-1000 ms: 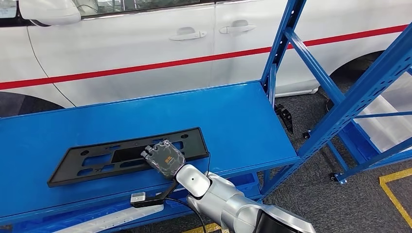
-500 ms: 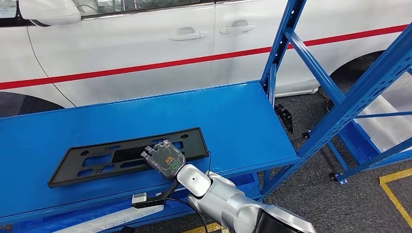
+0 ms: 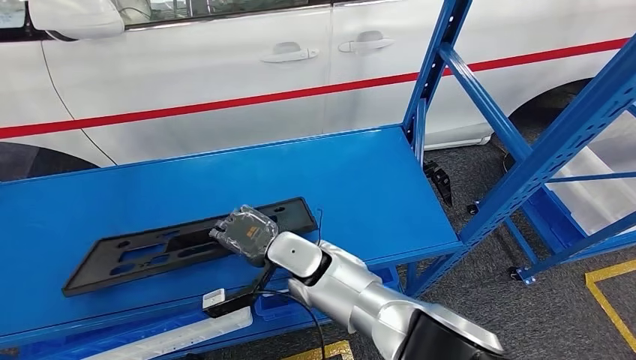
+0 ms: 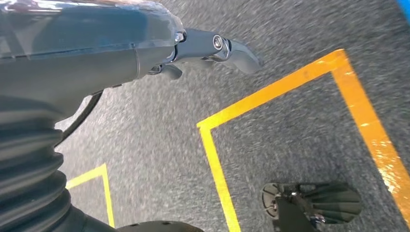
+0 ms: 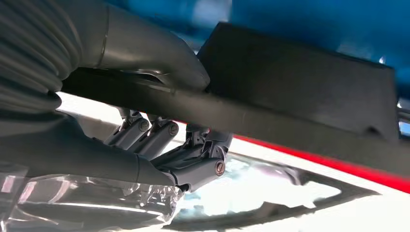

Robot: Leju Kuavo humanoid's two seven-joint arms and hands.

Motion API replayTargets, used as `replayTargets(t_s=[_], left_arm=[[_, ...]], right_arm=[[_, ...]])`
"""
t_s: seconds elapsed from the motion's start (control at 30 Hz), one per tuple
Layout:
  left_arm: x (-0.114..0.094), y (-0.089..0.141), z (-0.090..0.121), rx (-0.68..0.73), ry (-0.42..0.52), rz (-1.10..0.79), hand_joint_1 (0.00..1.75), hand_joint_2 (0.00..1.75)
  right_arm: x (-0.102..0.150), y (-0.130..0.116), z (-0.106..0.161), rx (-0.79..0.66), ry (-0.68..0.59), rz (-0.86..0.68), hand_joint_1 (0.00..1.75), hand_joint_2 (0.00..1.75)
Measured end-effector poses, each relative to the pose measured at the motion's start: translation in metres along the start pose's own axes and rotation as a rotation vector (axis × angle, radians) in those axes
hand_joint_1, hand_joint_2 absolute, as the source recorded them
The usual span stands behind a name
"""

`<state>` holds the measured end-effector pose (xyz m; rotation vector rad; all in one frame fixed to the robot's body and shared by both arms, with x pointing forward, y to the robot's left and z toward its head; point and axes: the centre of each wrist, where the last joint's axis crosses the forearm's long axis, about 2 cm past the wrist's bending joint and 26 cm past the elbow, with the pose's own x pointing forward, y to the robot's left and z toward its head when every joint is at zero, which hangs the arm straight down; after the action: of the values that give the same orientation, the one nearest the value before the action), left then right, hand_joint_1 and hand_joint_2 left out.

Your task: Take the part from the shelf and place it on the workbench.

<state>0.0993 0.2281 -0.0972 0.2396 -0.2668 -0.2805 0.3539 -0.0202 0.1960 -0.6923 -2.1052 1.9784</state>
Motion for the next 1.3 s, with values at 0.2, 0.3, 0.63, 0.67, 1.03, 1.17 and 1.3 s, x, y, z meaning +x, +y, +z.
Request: replayTargets(t_s=[0.2,0.3,0.63,0.67,1.03,1.17,1.3], left_arm=[[-0.016,0.004,-0.001,-0.005,0.03,0.054,0.0,1.75],[-0.018,0.003,-0.001,-0.014,0.034,0.068,0.0,1.75],[-0.025,0.003,-0.001,-0.04,0.049,0.085,0.0,1.75],[-0.025,0.003,-0.001,-0.042,0.05,0.085,0.0,1.75],[-0.028,0.011,-0.004,-0.033,0.056,0.085,0.0,1.75],[-0.026,0.012,-0.004,-0.037,0.052,0.085,0.0,1.75],[-0.024,0.013,-0.005,-0.043,0.054,0.084,0.0,1.75]], right_arm=[[-0.042,-0.087,0.004,-0.036,-0.079,0.077,1.75,1.75],[-0.063,-0.127,0.014,-0.108,-0.041,0.118,1.75,1.75],[-0.136,-0.221,0.049,-0.263,0.123,0.247,1.75,1.75],[-0.139,-0.228,0.05,-0.275,0.131,0.256,1.75,1.75],[-0.149,-0.242,0.059,-0.309,0.172,0.277,1.75,1.75],[-0.154,-0.243,0.065,-0.332,0.194,0.282,1.75,1.75],[-0.161,-0.237,0.075,-0.339,0.223,0.281,1.75,1.75]])
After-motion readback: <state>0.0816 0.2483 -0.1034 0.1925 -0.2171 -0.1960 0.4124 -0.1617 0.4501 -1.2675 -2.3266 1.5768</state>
